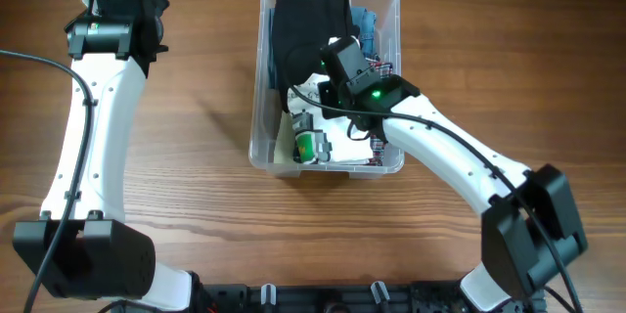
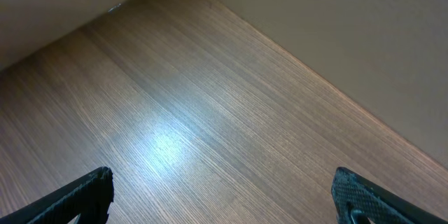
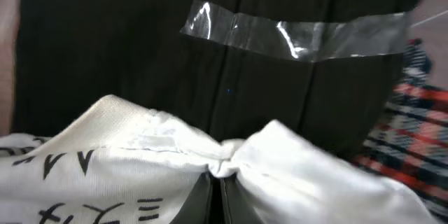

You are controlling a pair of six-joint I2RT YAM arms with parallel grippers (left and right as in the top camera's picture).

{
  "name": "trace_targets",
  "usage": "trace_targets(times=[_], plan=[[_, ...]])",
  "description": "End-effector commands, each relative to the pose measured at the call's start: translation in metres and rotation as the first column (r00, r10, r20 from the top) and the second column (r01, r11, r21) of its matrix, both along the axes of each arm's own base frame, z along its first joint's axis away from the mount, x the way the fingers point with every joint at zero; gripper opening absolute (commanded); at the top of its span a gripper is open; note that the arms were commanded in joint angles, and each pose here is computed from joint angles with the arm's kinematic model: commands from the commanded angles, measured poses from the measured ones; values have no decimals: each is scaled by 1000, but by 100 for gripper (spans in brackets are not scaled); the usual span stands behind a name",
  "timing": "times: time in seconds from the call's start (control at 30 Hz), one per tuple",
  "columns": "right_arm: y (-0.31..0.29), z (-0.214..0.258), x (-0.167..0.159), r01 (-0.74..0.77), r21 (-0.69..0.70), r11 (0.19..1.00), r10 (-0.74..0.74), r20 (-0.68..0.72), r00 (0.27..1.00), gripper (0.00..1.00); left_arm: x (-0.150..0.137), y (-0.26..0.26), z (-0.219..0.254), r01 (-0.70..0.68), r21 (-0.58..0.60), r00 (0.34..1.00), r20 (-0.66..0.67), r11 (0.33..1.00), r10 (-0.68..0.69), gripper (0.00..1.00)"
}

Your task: Pack container

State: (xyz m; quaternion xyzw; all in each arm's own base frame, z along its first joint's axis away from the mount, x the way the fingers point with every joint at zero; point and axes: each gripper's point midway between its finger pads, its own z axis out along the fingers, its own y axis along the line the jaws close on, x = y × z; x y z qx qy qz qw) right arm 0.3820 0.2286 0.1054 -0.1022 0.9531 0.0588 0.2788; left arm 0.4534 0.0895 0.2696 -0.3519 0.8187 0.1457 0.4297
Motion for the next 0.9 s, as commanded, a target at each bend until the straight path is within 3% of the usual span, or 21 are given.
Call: trace_targets(times=[0.0, 0.2, 0.43, 0.6, 0.73, 0.87], plan=[[-13, 70, 1, 24, 103, 994, -37, 122, 992, 4, 0, 4, -1, -13, 15, 1000, -6, 1000, 13, 100], [-38, 167, -41, 1, 217, 976, -61, 270, 961, 6, 0, 4, -1, -13, 15, 1000, -7, 1000, 13, 100], [-99, 265, -136, -58, 339, 939, -110, 453, 885, 9, 0, 4, -1, -13, 14, 1000, -6, 1000, 13, 100], [-153, 305, -220, -124, 423, 897, -166, 585, 794, 26, 0, 4, -1, -13, 15, 1000, -7, 1000, 13, 100], [-191, 309, -278, -169, 451, 877, -200, 661, 723, 59, 0, 4, -1, -13, 14, 1000, -6, 1000, 13, 100], [-217, 297, -318, -194, 473, 859, -229, 695, 681, 75, 0, 4, -1, -13, 14, 1000, -6, 1000, 13, 100]])
